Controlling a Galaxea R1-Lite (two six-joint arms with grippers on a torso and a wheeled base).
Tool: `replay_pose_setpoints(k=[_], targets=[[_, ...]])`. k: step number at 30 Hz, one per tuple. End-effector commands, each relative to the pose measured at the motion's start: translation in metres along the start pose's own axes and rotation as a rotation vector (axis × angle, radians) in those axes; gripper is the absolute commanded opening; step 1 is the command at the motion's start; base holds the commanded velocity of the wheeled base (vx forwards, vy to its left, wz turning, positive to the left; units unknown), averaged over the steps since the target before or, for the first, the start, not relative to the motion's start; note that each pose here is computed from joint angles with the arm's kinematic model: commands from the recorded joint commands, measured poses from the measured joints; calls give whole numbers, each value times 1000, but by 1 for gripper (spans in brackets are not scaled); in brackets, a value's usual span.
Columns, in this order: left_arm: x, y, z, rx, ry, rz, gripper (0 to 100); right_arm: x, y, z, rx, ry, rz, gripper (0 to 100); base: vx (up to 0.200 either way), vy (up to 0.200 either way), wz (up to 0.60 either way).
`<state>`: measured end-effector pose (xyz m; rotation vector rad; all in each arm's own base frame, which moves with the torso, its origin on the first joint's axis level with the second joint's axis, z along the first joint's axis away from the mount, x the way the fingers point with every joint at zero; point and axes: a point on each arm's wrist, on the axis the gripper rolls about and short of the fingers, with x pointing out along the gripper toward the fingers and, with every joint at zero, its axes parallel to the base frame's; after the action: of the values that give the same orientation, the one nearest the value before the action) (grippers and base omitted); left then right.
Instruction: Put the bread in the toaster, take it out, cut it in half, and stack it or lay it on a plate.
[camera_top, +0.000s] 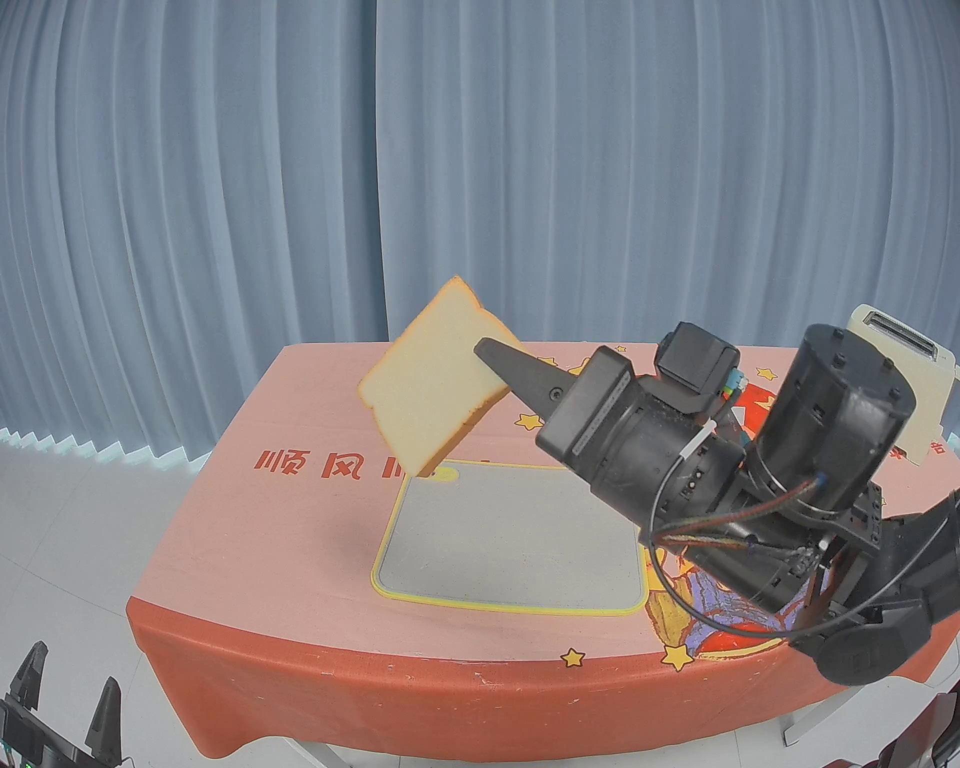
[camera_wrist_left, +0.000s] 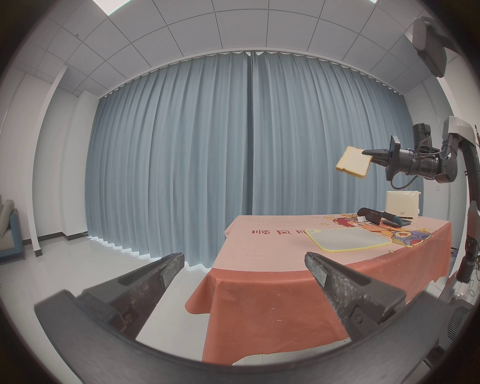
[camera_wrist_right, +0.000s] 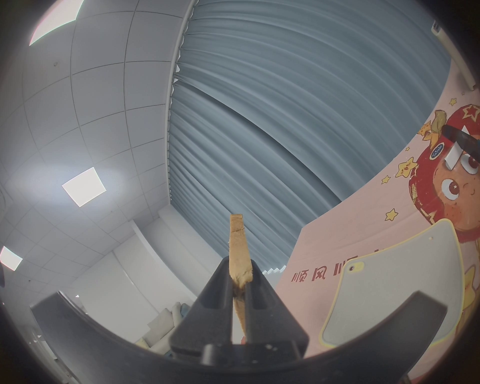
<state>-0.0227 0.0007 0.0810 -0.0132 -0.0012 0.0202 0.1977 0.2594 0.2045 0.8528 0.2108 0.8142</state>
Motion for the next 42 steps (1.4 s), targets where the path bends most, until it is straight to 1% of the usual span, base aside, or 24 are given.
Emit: replay_pose_setpoints(k=[1, 6, 7, 12, 13, 14, 17, 24, 28, 29, 34, 39, 40, 41, 42], targets=[[1, 0, -5, 0, 18, 2, 100, 13, -11, 0, -8, -9, -28, 0, 0, 0, 0], [1, 0, -5, 0, 18, 0, 100, 13, -13, -1, -8, -8, -36, 0, 0, 0, 0], [1, 0, -5, 0, 16, 0, 100, 12, -16, -2, -6, -4, -46, 0, 0, 0, 0], [1, 0, -5, 0, 18, 2, 100, 12, -21, -5, -4, 3, -58, 0, 0, 0, 0], [1, 0, -5, 0, 18, 2, 100, 15, -26, -7, 2, 6, -72, 0, 0, 0, 0], [1, 0, -5, 0, 16, 0, 100, 16, -28, -8, 7, 5, -78, 0, 0, 0, 0], [1, 0, -5, 0, 18, 2, 100, 17, -27, -11, 12, 13, -76, 0, 0, 0, 0], [1, 0, -5, 0, 18, 0, 100, 25, -36, -23, 2, 43, -102, 0, 0, 0, 0], [1, 0, -5, 0, 16, 0, 100, 30, -49, -30, -3, 52, -142, 0, 0, 0, 0], [1, 0, -5, 0, 18, 0, 100, 31, -49, -31, -3, 52, -142, 0, 0, 0, 0], [1, 0, -5, 0, 18, 2, 100, 38, -65, -39, -13, 32, -213, 0, 0, 0, 0], [1, 0, -5, 0, 16, 0, 100, 40, -88, -41, -19, 18, -292, 0, 0, 0, 0], [1, 0, -5, 0, 16, 1, 100, 40, -89, -41, -20, 19, -295, 0, 0, 0, 0], [1, 0, -5, 0, 16, 0, 100, 40, -98, -40, -24, 9, -328, 0, 0, 0, 0], [1, 0, -5, 0, 18, 2, 100, 39, -99, -41, -25, 11, -335, 0, 0, 0, 0]])
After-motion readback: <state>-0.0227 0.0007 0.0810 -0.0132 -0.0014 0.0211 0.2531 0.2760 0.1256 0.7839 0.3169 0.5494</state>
